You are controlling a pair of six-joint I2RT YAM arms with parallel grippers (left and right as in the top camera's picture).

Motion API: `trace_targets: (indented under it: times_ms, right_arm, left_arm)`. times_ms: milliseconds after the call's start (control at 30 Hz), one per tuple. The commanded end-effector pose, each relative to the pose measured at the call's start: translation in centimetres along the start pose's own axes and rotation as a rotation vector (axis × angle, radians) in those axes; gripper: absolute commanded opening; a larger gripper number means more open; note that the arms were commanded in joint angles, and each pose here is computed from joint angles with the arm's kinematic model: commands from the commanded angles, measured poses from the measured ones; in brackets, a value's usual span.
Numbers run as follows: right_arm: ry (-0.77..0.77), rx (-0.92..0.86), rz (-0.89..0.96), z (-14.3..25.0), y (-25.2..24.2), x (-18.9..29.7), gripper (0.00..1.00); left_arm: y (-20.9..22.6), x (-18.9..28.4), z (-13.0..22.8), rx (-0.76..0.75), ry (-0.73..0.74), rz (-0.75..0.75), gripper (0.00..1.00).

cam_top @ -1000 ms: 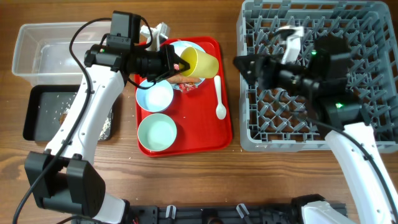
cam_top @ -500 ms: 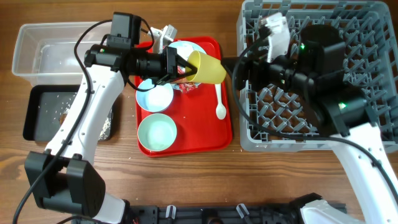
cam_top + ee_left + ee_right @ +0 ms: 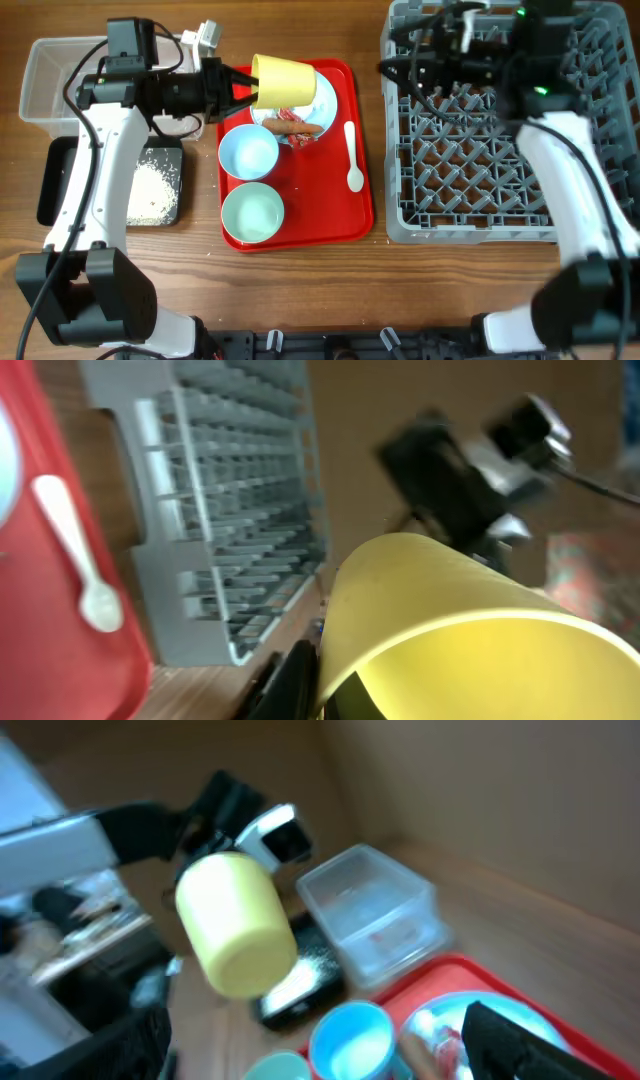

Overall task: Sort waste into correct bins and load items into the dishwasher rack
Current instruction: 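Hand the yellow cup from the left gripper to the right gripper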

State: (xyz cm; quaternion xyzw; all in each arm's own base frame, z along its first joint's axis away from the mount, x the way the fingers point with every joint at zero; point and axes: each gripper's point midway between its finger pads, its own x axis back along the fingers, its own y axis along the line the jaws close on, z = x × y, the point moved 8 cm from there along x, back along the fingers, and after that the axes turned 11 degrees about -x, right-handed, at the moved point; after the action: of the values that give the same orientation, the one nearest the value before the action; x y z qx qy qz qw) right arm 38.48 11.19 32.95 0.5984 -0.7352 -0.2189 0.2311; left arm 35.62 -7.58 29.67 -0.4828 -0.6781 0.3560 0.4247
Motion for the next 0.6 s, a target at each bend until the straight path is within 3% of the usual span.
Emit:
trace_targets:
  times_ms: [0,567]
  right_arm:
    - [0.103,-0.123,-0.210,1.6,-0.9,-2.2,0.93]
    - [0.094,-0.086,-0.190,1.6,-1.1,-3.1,0.92]
  left_arm:
    - [-2.2,0.4,0.0,-0.026,0.006,0.094,0.04]
    - [-2.5,-1.9,-0.8,0.002,0.025,0.071,0.04]
